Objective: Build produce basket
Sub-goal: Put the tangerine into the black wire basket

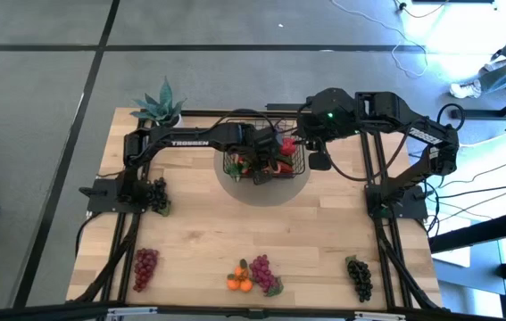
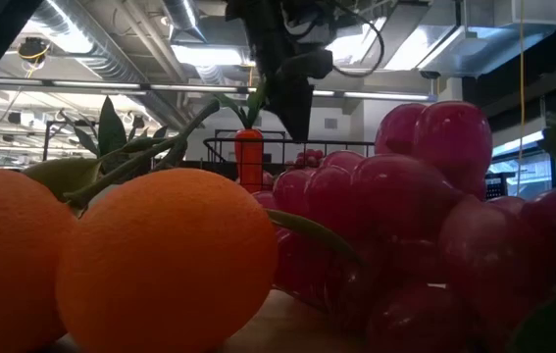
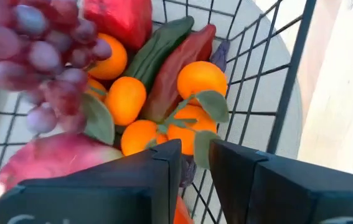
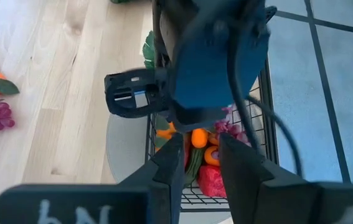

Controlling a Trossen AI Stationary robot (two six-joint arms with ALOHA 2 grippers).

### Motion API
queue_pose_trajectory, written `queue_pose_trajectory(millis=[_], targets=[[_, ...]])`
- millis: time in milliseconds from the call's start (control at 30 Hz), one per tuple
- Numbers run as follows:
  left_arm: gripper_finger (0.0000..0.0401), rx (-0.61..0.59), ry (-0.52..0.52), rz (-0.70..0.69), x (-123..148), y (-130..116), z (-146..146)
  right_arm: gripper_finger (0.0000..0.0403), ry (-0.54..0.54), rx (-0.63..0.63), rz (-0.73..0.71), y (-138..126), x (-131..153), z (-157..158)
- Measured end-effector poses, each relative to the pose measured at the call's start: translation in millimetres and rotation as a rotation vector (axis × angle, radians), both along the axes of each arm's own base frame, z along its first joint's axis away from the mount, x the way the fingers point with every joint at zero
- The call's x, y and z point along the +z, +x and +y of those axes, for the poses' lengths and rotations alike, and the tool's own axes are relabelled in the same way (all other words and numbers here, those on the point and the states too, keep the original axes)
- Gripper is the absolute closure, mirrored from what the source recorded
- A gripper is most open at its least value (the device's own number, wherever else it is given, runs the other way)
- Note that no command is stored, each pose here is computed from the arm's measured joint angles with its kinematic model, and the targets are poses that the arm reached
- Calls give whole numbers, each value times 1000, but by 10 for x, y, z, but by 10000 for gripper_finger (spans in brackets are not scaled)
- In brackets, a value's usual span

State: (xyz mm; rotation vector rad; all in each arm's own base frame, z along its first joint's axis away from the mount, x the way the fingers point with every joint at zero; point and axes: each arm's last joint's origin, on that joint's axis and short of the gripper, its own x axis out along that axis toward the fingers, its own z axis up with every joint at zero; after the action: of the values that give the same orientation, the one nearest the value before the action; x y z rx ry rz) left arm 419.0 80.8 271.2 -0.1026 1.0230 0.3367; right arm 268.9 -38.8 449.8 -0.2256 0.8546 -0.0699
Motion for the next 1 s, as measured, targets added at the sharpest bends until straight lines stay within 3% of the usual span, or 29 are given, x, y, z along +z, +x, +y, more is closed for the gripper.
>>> queue_pose_trajectory(millis=[200, 433, 767, 1000], targets=[[334, 32, 61, -88, 400, -132, -60, 315, -3, 3, -34, -121, 86, 30], [330, 16, 93, -197, 907, -450, -253, 315, 0, 17, -83, -263, 189, 83], [334, 2, -2, -198, 1281, -952, -692, 315, 140, 248, -41, -261, 149, 438], [334, -7, -87, -213, 1441, -1242, -1039, 315, 211, 326, -27, -131, 86, 792]])
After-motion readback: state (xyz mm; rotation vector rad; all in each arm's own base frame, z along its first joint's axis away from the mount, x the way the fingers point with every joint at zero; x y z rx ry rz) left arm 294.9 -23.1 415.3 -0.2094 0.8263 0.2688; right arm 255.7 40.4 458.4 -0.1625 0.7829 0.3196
